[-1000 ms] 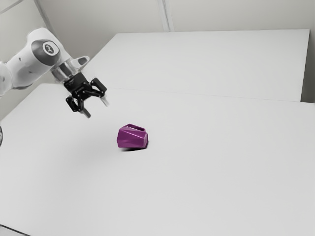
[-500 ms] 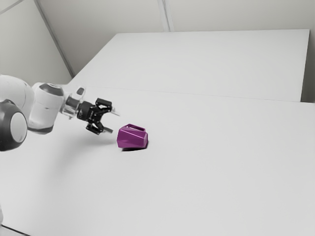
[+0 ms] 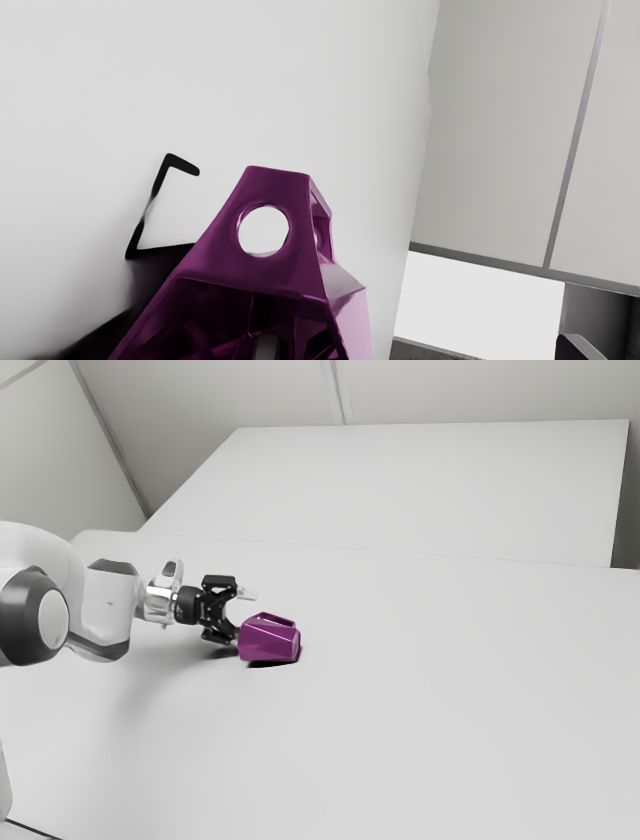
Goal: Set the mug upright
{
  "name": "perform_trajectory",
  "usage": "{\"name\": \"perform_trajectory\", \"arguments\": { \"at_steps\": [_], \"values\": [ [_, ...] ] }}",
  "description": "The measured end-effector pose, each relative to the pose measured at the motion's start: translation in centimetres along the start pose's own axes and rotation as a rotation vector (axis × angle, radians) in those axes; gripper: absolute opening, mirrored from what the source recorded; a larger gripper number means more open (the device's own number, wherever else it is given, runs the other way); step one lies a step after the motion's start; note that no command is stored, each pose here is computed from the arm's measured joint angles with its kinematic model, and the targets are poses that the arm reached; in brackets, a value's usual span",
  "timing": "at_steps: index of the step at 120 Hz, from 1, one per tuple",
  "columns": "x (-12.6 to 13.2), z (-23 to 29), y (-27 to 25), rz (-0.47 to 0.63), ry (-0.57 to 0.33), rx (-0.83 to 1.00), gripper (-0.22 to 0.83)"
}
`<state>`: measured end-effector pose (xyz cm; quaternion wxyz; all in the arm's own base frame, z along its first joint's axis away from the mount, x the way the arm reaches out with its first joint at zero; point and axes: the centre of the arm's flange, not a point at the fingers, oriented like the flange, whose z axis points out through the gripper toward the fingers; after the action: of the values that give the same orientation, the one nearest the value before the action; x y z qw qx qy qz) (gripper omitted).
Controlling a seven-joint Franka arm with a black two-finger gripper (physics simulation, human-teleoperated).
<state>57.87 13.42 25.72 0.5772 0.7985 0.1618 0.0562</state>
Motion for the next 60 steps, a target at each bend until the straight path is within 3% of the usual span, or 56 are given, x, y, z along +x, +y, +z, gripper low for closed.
{"name": "perform_trajectory", "arguments": {
  "at_steps": [16,41,60],
  "values": [
    [0.0,1.0,0.4,0.038,-0.007,-0.035,0.57],
    [-0.2,2.6,0.9,0.081,-0.018,-0.068,0.12],
    [-0.2,3.1,1.1,0.101,-0.023,-0.078,-0.06]
  ]
}}
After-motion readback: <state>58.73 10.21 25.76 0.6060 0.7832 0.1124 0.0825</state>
